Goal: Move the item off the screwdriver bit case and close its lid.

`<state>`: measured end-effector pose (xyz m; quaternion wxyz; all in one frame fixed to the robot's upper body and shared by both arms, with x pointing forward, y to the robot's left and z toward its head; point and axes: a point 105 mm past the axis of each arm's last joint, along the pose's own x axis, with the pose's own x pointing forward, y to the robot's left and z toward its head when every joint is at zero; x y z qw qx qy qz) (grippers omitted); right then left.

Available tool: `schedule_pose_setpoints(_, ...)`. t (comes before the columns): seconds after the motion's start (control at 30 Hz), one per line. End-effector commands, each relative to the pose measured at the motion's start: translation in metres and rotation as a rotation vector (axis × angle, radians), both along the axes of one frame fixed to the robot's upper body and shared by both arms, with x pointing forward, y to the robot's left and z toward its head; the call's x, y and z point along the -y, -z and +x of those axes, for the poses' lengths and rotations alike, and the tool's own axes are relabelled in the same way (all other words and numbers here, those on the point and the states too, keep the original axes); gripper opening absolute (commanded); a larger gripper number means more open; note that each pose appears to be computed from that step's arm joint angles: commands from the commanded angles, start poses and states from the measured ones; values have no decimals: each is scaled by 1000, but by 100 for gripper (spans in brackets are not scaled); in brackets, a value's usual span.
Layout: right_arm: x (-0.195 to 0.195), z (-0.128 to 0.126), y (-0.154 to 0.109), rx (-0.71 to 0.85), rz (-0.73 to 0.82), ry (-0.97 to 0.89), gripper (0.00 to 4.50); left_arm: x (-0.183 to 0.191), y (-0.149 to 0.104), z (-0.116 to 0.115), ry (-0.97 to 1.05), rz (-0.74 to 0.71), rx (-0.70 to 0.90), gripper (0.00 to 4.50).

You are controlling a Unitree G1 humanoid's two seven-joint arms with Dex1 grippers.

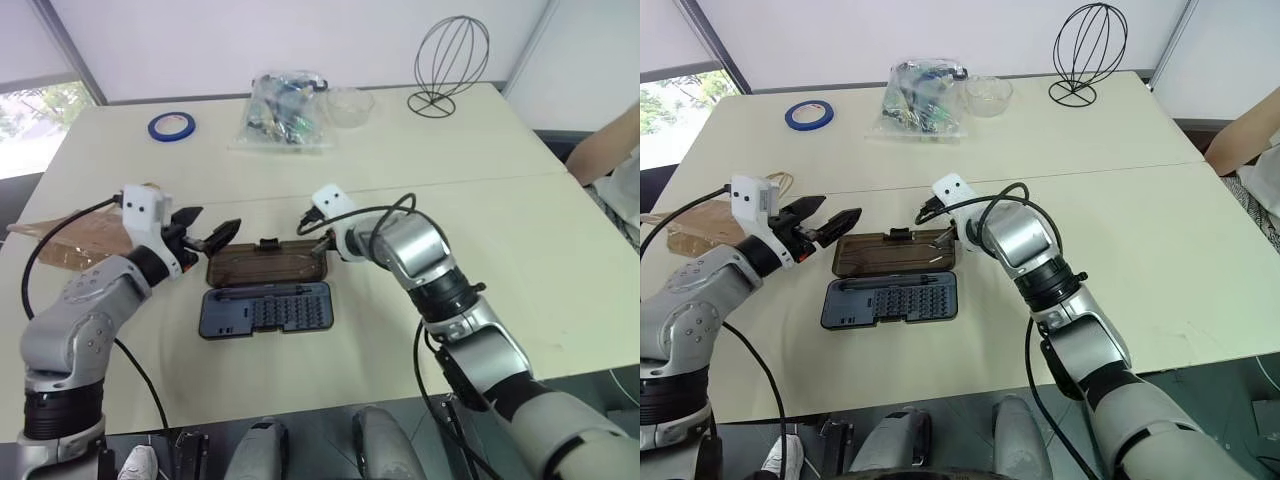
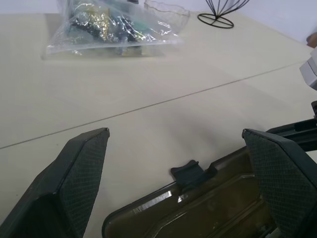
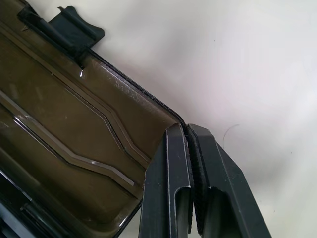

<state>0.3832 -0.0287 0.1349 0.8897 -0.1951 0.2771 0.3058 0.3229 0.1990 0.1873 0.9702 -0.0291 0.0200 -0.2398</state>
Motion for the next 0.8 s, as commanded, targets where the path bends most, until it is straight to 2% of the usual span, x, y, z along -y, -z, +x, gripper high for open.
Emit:
schedule_pose_setpoints(0.03, -1, 3, -14, 81, 6, -22, 5, 2, -17, -3, 11, 14, 68, 450)
schedule_pose_setpoints(0.43, 14, 6, -16, 75, 30, 14, 5, 3, -16, -3, 21, 16, 62, 450)
schedule_pose_setpoints(0.53, 22, 9, -16, 85, 24, 39, 97, 3, -16, -3, 23, 16, 60, 450)
schedule_pose_setpoints(0.73, 30, 6, -19, 80, 60, 48, 407, 4, -15, -3, 35, 12, 55, 450)
schedule_pose_setpoints(0.77, 28, 4, -22, 89, 78, 36, 446, 4, -15, -3, 43, 9, 52, 450)
schedule_pose_setpoints(0.8, 26, 3, -26, 105, 101, 20, 446, 5, -15, -4, 51, 4, 49, 450)
